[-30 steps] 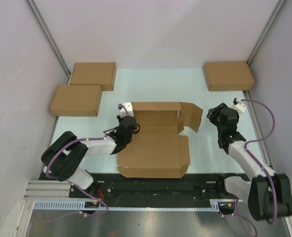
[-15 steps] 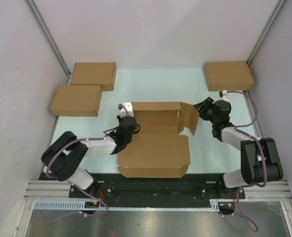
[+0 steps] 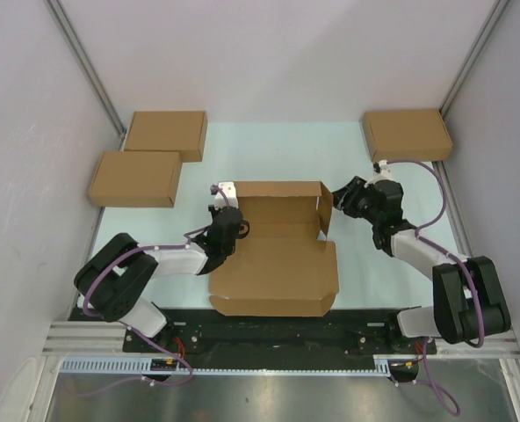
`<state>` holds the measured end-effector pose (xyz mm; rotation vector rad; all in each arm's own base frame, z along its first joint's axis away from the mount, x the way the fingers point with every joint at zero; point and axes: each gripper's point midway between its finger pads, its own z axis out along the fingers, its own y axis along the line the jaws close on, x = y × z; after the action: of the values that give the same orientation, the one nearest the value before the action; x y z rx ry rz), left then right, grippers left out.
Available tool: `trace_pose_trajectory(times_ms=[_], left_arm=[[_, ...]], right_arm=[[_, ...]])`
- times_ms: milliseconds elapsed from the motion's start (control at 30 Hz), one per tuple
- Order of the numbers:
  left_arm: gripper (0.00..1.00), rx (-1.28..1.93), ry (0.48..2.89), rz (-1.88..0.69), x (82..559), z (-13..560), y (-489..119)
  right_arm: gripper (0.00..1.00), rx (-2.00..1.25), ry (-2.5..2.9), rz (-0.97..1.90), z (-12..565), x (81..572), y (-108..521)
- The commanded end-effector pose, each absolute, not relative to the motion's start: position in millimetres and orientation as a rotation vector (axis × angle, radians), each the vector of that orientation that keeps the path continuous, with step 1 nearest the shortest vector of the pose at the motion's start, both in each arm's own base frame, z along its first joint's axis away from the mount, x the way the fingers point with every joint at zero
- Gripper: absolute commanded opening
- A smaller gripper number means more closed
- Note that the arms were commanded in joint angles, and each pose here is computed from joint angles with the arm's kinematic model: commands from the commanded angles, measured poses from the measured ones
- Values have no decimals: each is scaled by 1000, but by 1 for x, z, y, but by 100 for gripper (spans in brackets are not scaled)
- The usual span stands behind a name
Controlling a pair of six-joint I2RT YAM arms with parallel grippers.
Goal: Fold the paper box
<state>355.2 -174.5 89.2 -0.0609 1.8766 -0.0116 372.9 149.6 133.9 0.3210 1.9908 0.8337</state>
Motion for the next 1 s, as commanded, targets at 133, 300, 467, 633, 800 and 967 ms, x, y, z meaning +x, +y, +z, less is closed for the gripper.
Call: trace_pose_trajectory(times_ms=[133, 300, 467, 633, 800, 967], left_arm=[[0, -15, 1915, 16, 349, 75, -174], [0, -16, 1911, 16, 349, 77, -174], [0, -15, 1908, 20, 348, 78, -173], [0, -17, 1900, 22, 348, 82, -172], [0, -13, 1903, 23, 347, 80, -173], [0, -9, 1902, 18, 346, 81, -175]], right_arm=[[48, 117, 1978, 864, 156, 349, 170], [49, 26, 2003, 845, 148, 331, 183], [50, -15, 2017, 819, 144, 323, 184], [50, -80, 2000, 800, 148, 307, 186], [50, -118, 2002, 780, 146, 295, 184], [51, -132, 1986, 792, 147, 292, 186]])
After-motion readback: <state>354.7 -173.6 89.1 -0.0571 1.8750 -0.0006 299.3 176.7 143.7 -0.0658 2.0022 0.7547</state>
